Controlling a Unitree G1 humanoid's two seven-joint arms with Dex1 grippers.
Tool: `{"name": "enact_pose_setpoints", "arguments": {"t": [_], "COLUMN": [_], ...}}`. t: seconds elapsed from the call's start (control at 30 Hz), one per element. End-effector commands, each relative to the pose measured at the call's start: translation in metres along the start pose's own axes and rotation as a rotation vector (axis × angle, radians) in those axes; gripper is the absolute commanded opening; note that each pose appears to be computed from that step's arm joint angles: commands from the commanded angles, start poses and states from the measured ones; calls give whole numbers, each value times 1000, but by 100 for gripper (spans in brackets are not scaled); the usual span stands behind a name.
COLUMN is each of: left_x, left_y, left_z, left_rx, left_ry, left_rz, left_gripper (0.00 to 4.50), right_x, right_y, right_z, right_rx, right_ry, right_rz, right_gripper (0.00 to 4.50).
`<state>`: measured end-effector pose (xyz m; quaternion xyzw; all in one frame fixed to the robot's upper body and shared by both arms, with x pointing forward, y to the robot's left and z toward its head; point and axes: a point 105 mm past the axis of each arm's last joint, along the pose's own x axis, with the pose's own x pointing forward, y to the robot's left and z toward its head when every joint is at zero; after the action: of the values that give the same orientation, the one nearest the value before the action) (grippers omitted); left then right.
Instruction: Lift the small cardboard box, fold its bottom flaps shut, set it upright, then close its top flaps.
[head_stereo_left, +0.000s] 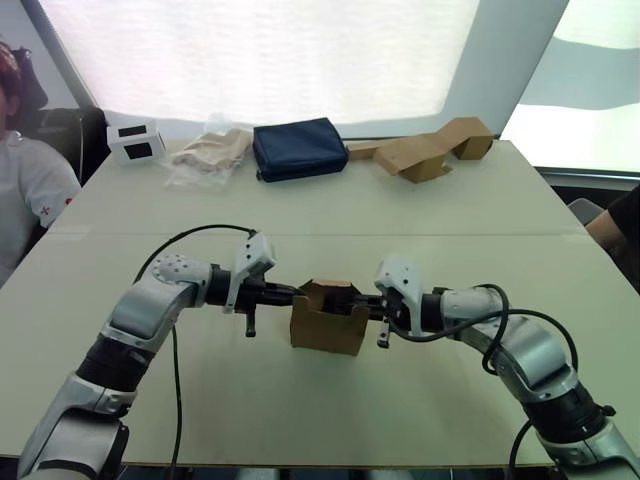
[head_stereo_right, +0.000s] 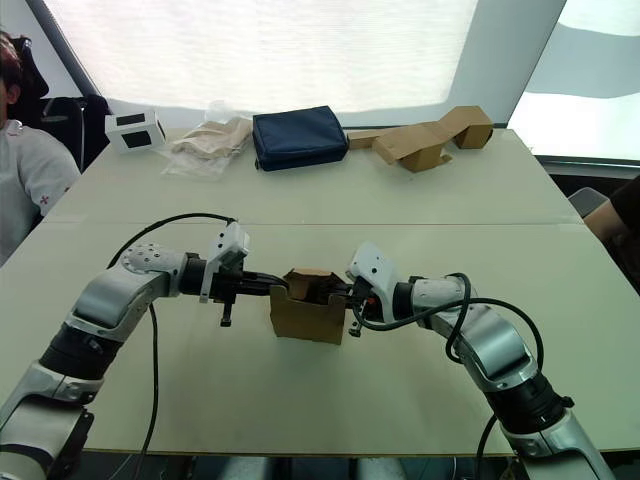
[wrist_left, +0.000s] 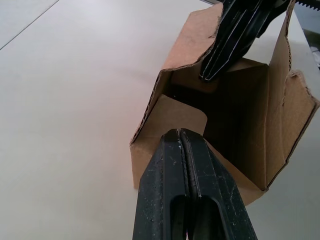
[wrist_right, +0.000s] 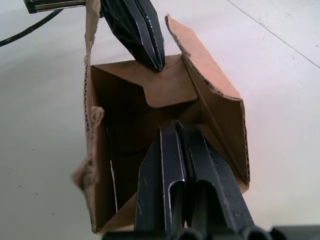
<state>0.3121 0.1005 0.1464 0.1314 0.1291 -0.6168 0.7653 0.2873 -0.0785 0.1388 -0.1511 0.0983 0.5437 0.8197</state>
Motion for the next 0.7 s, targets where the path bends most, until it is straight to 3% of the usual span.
{"name": "enact_pose_setpoints", "arguments": {"t": [0.03, 0.17, 0.3, 0.5, 0.7], "left_x": [-8, -23, -45, -36, -11], "left_y": [3, 13, 32, 60, 75], "left_z": [9, 17, 32, 9, -18], "left_rx": [-23, -80, -79, -103, -208], "left_ry": [-49, -109, -244, -194, -169], "left_rz": [30, 68, 150, 201, 185], "left_gripper": [2, 2, 2, 2, 2], "right_x": [-7, -20, -41, -63, -60], "right_y": [-4, -6, -4, 2, 47], "right_z": [17, 31, 53, 78, 81], "right_rx": [-28, -20, -6, 5, 21], "right_ry": [-59, -114, -182, -230, -174], "right_rz": [-15, -26, -37, -62, 90], "right_gripper": [0, 0, 0, 0, 0]}}
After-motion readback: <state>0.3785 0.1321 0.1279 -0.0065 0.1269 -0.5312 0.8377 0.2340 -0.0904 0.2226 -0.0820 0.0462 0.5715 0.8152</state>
